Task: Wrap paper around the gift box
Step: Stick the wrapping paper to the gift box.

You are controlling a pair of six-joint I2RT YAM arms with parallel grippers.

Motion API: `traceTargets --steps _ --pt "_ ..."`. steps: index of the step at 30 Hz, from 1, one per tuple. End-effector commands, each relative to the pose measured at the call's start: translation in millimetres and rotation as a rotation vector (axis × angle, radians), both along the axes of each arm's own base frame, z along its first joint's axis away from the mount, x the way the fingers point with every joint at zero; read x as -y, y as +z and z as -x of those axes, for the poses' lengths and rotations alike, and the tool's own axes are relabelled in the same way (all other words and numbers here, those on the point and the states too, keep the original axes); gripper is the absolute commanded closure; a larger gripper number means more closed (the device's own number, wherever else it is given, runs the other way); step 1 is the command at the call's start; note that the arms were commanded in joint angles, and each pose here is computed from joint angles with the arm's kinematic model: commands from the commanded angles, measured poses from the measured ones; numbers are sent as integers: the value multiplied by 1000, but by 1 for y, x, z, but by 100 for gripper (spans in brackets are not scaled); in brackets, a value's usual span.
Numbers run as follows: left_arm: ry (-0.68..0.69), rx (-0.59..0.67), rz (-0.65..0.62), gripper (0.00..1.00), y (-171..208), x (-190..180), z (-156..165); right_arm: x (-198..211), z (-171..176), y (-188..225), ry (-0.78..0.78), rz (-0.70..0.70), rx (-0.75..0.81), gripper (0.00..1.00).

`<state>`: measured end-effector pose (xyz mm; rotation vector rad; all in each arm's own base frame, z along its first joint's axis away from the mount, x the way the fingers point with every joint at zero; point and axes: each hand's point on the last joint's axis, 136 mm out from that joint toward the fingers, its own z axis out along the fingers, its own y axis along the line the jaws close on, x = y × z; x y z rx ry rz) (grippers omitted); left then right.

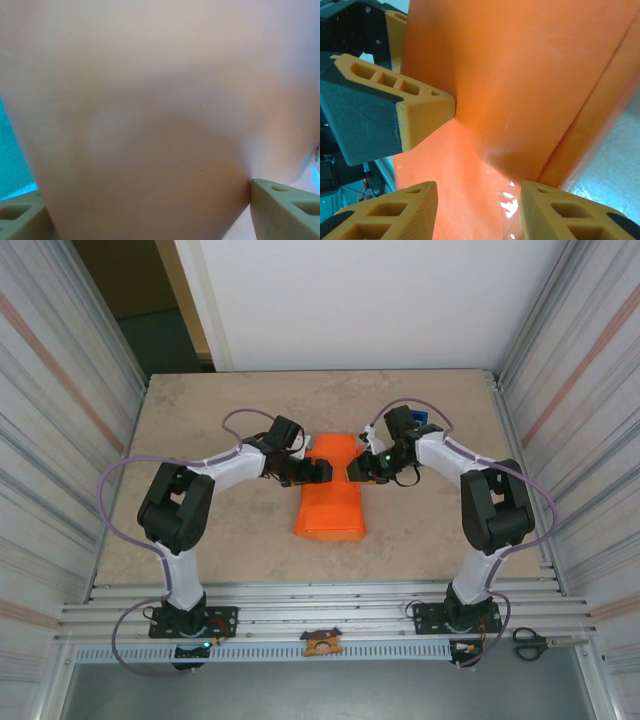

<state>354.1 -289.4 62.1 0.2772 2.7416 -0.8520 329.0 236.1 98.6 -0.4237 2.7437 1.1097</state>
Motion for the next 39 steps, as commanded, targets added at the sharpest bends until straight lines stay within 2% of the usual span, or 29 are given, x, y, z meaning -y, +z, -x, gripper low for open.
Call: traceTargets --steps 1,12,23,39 --pt "-51 -181 -145 16 -66 -14 47 3 -8 -9 -33 56 66 48" --pt "-49 -184 -147 16 -67 -15 48 -6 -9 -1 -40 58 141 33" --pt "-49 -189 -150 16 -69 -16 50 -1 -10 7 -93 108 243 28" --pt "-52 -184 -148 17 -68 -15 49 5 -6 8 -145 144 272 19"
